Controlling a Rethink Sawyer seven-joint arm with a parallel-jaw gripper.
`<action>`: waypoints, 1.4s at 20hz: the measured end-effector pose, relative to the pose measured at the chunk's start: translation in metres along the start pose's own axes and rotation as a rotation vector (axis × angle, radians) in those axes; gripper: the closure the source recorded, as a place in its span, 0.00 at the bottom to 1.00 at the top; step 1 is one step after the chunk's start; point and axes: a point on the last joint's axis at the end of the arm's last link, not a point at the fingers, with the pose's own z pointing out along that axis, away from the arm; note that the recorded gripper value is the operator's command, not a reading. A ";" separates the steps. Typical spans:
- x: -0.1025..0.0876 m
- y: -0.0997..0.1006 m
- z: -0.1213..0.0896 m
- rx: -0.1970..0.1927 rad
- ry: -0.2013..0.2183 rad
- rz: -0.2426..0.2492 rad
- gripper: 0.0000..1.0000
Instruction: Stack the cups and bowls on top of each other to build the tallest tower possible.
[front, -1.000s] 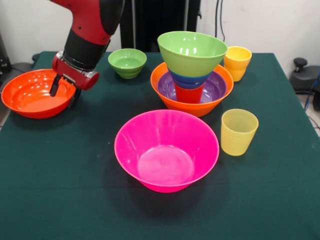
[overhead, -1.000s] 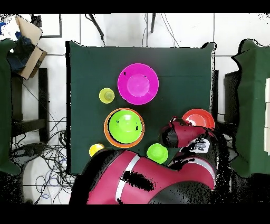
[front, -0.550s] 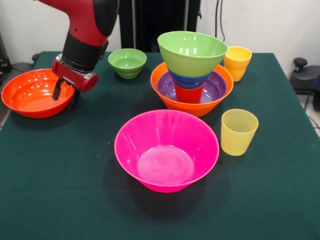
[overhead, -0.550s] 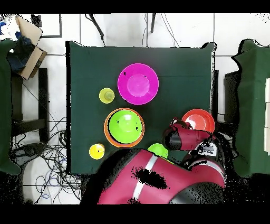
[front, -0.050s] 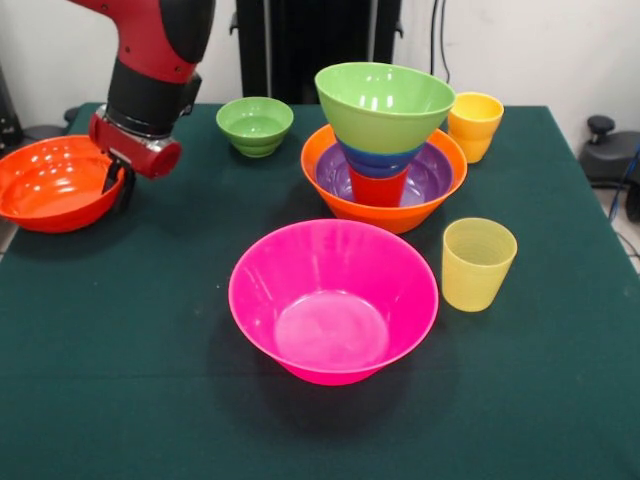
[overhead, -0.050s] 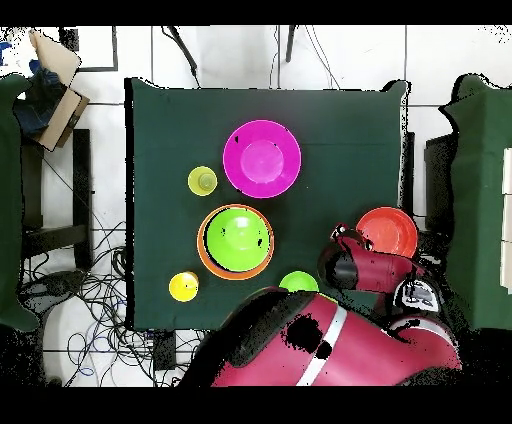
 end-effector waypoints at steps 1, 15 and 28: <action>-0.001 -0.001 -0.003 -0.001 -0.001 0.005 1.00; -0.038 0.019 -0.090 0.061 0.184 0.111 1.00; -0.060 0.090 -0.190 0.087 0.325 0.121 1.00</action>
